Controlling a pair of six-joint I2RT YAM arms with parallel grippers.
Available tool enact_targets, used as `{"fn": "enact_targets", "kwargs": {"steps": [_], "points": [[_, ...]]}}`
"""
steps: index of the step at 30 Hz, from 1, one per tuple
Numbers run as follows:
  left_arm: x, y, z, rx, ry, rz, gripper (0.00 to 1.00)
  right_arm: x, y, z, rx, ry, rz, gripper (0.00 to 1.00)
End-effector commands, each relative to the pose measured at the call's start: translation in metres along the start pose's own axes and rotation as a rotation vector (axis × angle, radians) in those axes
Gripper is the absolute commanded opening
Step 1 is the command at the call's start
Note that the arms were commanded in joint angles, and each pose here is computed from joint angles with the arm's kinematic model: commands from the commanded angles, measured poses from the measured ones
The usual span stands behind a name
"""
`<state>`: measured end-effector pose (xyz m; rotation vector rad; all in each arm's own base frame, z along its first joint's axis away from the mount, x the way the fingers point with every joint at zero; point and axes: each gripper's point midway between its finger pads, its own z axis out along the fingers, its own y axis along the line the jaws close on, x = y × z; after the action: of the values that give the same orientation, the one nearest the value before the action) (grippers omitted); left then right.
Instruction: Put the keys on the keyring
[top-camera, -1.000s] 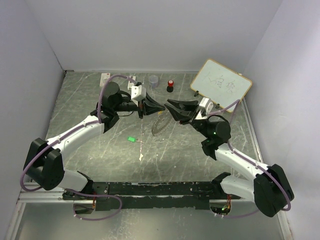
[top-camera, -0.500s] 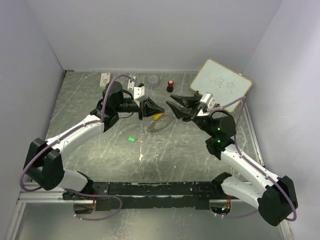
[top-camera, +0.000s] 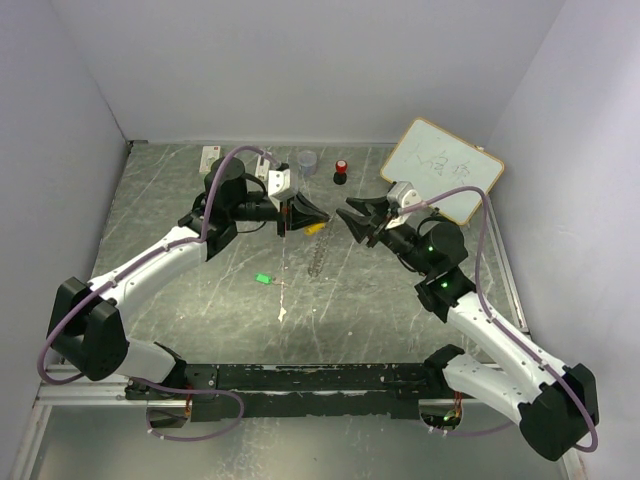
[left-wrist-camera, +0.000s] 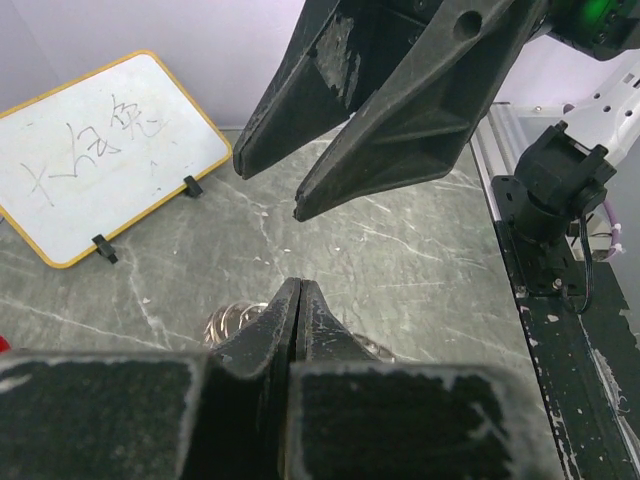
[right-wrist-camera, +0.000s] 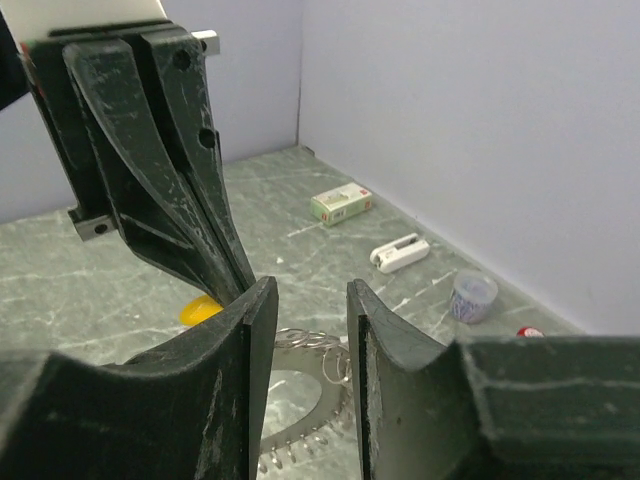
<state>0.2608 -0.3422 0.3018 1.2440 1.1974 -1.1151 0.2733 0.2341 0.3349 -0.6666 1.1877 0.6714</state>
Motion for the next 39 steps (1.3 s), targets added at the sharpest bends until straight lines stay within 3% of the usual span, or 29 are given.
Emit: {"fn": "enact_targets", "kwargs": {"steps": [1, 22, 30, 39], "points": [[-0.032, 0.001, -0.004, -0.006, -0.044, 0.089, 0.07, -0.009, -0.006, -0.004, 0.028, 0.01, -0.026, 0.34], [-0.035, -0.002, -0.006, 0.026, -0.022, 0.138, 0.07, 0.011, 0.002, -0.001, -0.029, 0.094, -0.02, 0.35], [-0.035, -0.01, -0.007, 0.076, -0.019, 0.175, 0.07, 0.029, 0.005, -0.001, -0.065, 0.162, -0.041, 0.44], [-0.034, -0.019, -0.007, 0.142, -0.016, 0.199, 0.07, 0.042, 0.009, 0.0, -0.107, 0.195, -0.061, 0.46]]}}
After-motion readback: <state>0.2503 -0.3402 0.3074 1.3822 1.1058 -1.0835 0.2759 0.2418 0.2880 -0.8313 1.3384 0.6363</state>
